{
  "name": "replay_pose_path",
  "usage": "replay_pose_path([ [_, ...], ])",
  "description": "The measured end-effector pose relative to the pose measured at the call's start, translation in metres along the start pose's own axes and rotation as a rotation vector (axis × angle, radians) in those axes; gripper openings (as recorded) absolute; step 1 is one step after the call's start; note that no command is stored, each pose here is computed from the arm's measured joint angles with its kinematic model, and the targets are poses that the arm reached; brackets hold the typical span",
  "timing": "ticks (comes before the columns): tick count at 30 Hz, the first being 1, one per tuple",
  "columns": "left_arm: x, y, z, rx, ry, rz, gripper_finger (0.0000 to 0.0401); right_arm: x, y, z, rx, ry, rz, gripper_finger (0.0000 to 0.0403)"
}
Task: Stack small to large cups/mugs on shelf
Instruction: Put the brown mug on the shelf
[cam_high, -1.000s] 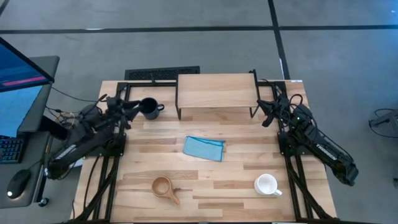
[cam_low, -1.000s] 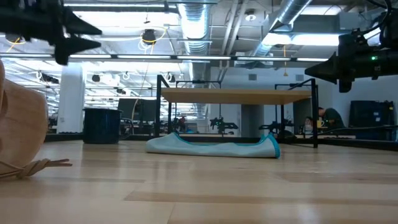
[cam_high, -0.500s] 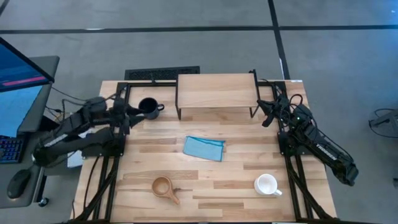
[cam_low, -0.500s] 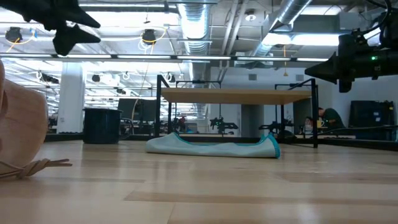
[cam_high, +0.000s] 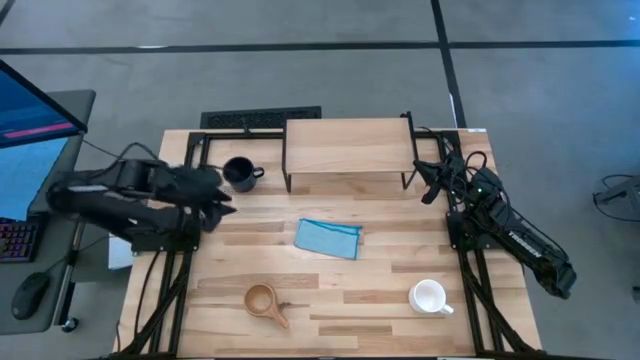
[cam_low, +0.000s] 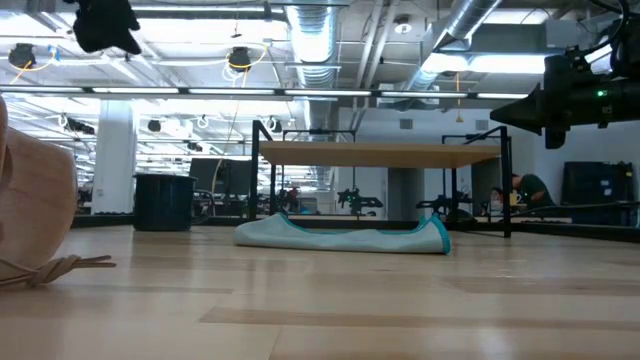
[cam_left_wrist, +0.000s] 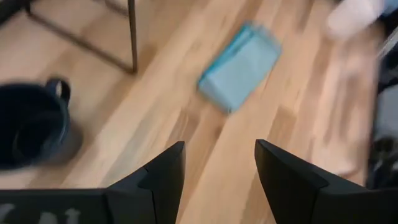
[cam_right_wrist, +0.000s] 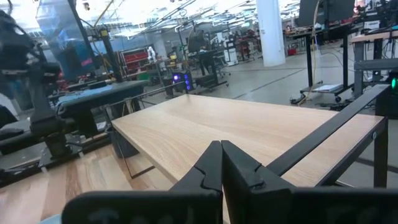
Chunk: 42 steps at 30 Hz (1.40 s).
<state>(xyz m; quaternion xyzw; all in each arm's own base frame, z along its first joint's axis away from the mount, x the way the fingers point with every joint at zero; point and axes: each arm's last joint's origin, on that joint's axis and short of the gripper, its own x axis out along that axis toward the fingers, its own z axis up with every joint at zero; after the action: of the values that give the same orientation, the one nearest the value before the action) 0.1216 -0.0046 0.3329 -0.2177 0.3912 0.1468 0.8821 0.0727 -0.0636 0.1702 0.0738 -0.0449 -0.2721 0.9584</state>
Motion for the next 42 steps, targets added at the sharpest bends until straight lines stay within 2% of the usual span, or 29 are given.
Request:
replay_pose_path([
  [3, 0.009, -0.020, 0.004, 0.025, 0.108, 0.061, 0.0185, 0.000, 0.000, 0.000, 0.000, 0.000, 0.000, 0.0025],
  [7, 0.022, -0.049, 0.006, 0.042, 0.204, 0.088, 0.0185, 0.000, 0.000, 0.000, 0.000, 0.000, 0.000, 0.0027],
  [16, 0.057, -0.098, -0.006, 0.070, 0.328, 0.124, 0.0185, 0.000, 0.000, 0.000, -0.001, 0.000, 0.000, 0.0026],
  [29, 0.101, -0.128, -0.030, 0.003, 0.576, 0.151, 0.0185, 0.000, 0.000, 0.000, -0.001, 0.000, 0.000, 0.0026],
  [37, 0.118, -0.144, -0.027, -0.004, 0.512, 0.018, 0.0185, 0.000, 0.000, 0.000, -0.001, 0.000, 0.000, 0.0025],
  [42, 0.126, -0.149, -0.030, -0.041, 0.518, 0.025, 0.0185, 0.000, 0.000, 0.000, 0.000, 0.005, 0.000, 0.0027],
])
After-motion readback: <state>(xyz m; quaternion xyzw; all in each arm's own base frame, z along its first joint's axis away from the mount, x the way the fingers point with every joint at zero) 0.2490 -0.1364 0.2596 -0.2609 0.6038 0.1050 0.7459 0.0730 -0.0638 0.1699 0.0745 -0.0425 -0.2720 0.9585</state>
